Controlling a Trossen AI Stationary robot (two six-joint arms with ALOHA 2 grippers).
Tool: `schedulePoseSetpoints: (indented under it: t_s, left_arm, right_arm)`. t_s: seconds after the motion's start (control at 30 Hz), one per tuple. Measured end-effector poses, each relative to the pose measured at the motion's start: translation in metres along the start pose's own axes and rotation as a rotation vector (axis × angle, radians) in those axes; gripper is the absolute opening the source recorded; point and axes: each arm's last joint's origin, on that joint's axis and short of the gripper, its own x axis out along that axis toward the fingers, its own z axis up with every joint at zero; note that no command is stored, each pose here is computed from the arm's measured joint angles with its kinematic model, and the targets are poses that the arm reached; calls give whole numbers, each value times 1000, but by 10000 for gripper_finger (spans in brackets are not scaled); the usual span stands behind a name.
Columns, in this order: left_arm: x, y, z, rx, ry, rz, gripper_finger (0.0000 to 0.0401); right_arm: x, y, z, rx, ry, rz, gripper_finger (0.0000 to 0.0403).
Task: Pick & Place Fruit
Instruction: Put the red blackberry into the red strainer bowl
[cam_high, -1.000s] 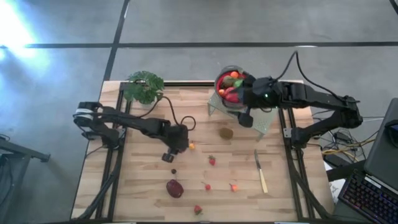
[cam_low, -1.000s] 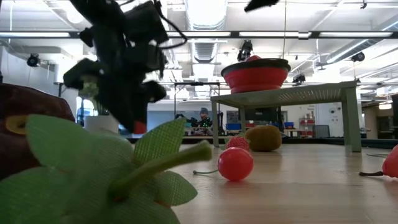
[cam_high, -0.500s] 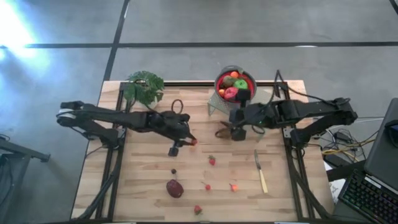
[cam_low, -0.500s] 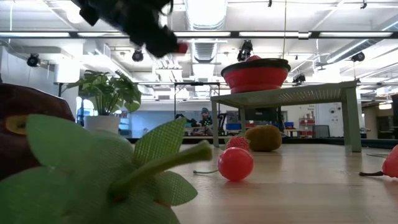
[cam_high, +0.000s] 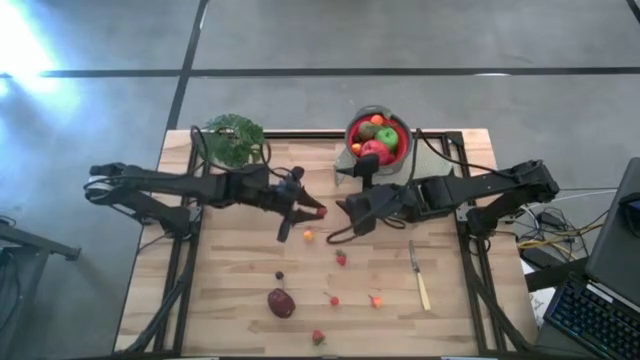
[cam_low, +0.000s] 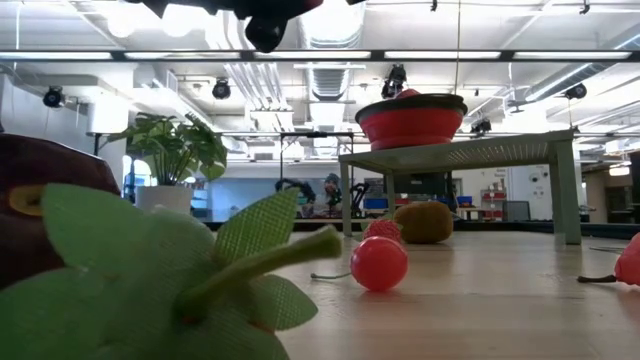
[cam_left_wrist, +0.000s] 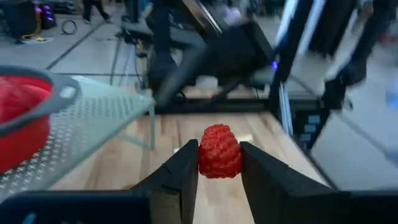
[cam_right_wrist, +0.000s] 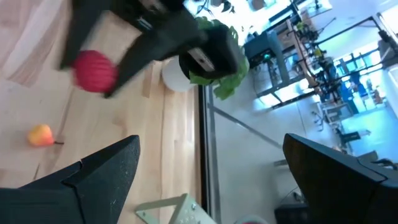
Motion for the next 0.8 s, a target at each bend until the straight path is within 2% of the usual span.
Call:
schedulePoseSetpoints:
  t_s: [0.43, 0.8]
  left_arm:
    - [-11, 40, 19, -229, -208, 111, 107]
    - [-16, 41, 31, -311, -318, 2, 108]
  right_arm:
    - [-5, 5, 7, -72, -53, 9, 391]
    - [-5, -9, 21, -120, -170, -105, 391]
